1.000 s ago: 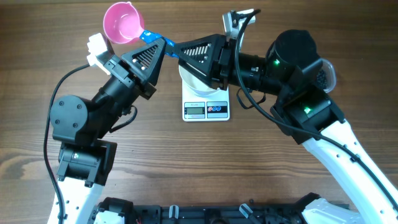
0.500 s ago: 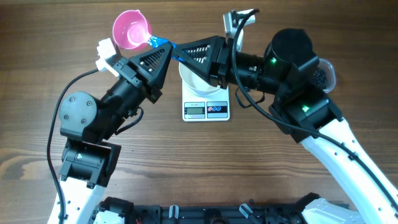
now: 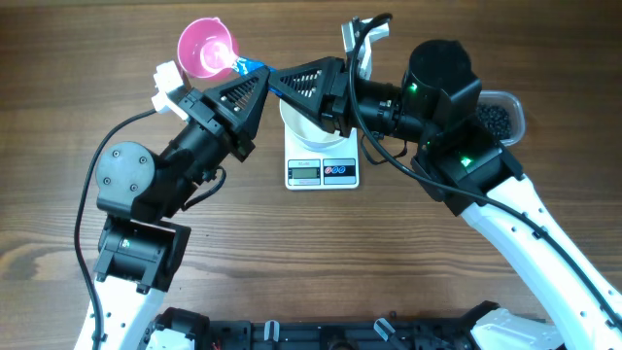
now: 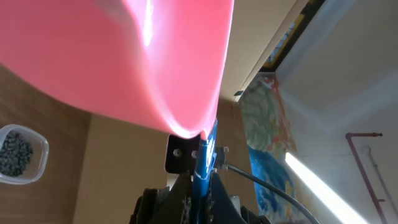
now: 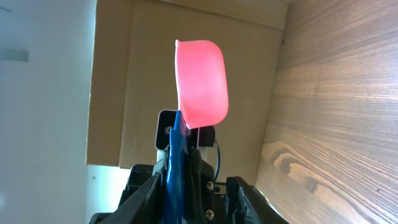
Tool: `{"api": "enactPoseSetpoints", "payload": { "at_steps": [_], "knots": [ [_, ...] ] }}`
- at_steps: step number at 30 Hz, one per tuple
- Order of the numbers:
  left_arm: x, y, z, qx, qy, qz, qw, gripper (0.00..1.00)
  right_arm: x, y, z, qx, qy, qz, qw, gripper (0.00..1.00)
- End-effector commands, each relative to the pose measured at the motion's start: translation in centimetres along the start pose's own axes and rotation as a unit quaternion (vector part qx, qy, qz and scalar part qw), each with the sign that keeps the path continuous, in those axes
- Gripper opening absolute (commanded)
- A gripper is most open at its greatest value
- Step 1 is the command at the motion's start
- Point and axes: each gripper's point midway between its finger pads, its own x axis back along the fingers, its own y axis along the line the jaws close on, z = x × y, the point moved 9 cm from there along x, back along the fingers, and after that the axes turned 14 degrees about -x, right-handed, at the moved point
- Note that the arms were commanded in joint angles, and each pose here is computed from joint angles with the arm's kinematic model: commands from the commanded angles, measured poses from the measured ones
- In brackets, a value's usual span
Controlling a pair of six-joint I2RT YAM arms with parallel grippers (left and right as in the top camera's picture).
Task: Scoop item into bowl and weigh 150g on scale
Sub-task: 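Grasp the blue handle with the right gripper, release the left gripper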
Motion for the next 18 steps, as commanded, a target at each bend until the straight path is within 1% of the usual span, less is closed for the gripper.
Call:
{"api": "enactPoseSetpoints", "payload": {
  "at_steps": [1,4,18],
  "knots": [
    [0.06,-0.48,0.12,-0.001,-0.002,0.009,1.0,0.04,-0.2,0.36,-0.14,0.006,-0.003,-0.003,1.0,0.36],
    [0.06,-0.48,0.12,-0.001,-0.002,0.009,1.0,0.04,-0.2,0.36,-0.14,0.003,-0.004,-0.003,1.0,0.35],
    [0.06,-0.46,0.1,-0.001,-0.003,0.009,1.0,0.04,-0.19,0.38,0.02,-0.01,0.006,-0.004,1.0,0.18]
  ]
}}
